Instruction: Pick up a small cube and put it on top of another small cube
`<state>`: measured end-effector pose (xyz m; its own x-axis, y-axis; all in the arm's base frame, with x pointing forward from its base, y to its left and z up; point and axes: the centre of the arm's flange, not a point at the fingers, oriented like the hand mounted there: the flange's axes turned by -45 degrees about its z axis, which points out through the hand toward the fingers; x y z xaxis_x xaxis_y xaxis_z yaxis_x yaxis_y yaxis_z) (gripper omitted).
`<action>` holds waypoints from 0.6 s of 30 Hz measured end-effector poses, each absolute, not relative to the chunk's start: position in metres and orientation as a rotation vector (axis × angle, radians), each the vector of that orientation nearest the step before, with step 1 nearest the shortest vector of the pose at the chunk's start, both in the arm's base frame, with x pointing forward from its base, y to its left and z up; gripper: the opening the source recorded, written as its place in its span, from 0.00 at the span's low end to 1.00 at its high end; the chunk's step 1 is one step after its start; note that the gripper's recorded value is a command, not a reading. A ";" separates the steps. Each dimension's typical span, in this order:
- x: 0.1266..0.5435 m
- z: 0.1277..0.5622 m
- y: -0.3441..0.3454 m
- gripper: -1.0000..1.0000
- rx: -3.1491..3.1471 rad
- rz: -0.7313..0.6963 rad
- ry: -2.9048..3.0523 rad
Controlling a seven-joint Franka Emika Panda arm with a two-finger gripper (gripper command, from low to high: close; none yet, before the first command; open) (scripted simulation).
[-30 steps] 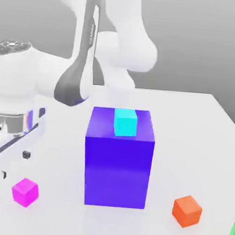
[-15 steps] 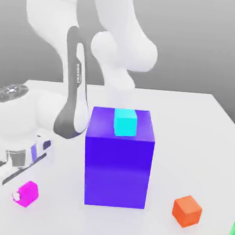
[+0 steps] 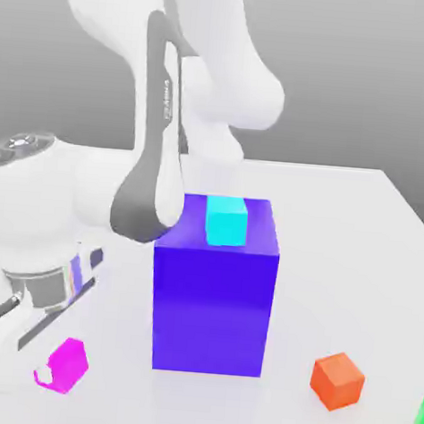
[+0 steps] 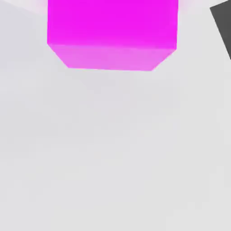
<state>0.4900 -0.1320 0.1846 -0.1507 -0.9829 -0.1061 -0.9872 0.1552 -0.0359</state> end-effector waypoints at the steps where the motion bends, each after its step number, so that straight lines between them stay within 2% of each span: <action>1: 0.500 0.186 -0.112 0.00 -2.052 0.068 2.236; 6: 0.536 0.195 -0.002 0.00 -2.400 0.083 1.852; 10: 0.546 0.205 0.091 0.00 -2.630 0.088 1.507; 14: 0.530 0.219 0.183 0.00 -2.858 0.067 1.106; 18: 0.496 0.234 0.270 0.00 -3.035 0.032 0.665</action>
